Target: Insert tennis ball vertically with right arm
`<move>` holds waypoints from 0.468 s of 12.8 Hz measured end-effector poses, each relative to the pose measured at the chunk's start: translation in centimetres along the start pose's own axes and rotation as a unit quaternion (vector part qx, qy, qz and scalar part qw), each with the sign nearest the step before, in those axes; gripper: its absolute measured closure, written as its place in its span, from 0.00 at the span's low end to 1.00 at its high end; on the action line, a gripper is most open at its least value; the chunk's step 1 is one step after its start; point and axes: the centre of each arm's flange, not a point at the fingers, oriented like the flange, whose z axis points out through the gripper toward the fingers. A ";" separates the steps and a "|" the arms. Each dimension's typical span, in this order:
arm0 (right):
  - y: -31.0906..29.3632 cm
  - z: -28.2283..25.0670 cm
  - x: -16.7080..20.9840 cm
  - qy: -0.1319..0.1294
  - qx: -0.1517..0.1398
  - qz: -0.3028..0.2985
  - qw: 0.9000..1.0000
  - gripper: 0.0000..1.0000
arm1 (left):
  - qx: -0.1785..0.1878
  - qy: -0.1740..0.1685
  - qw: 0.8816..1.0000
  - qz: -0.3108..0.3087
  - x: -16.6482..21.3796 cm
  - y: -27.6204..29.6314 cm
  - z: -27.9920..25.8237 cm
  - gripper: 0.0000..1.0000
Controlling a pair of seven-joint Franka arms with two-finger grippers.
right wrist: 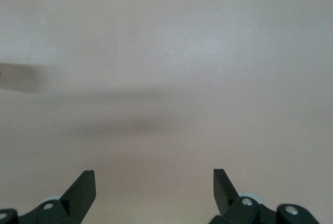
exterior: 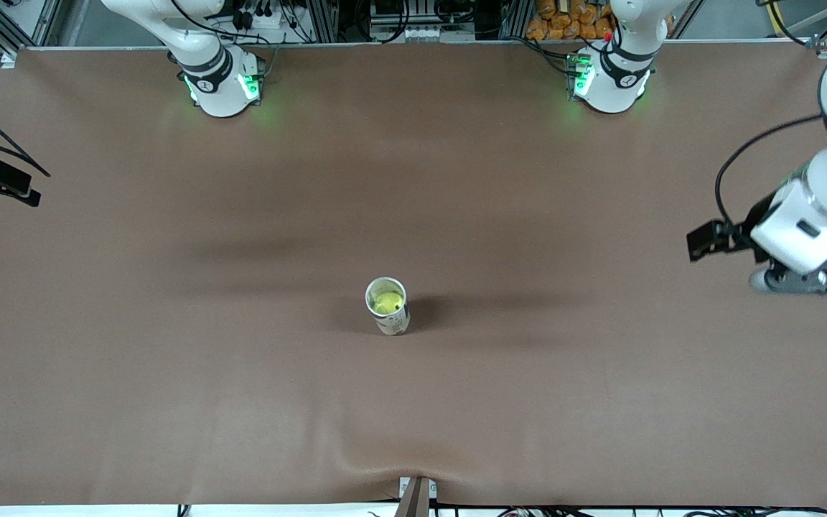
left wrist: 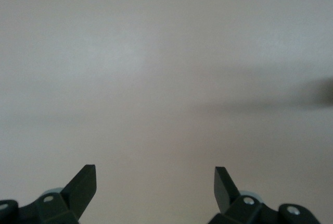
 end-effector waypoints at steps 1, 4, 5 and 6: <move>0.0 0.0 0.0 0.000 0.000 0.000 1.000 0.00 | 0.005 0.001 1.000 -0.003 -0.4 -0.2 -0.6 0.00; -0.1 0.1 0.0 -0.002 0.000 -0.001 1.000 0.00 | 0.011 0.012 1.000 -0.007 -1.3 -0.2 -2.2 0.00; -0.1 0.2 0.0 -0.003 0.000 -0.001 1.000 0.00 | 0.003 0.016 1.000 -0.008 -1.8 0.1 -3.0 0.00; -0.2 0.2 0.0 -0.004 0.000 -0.001 1.000 0.00 | -0.009 0.015 1.000 -0.014 -2.3 0.0 -3.6 0.00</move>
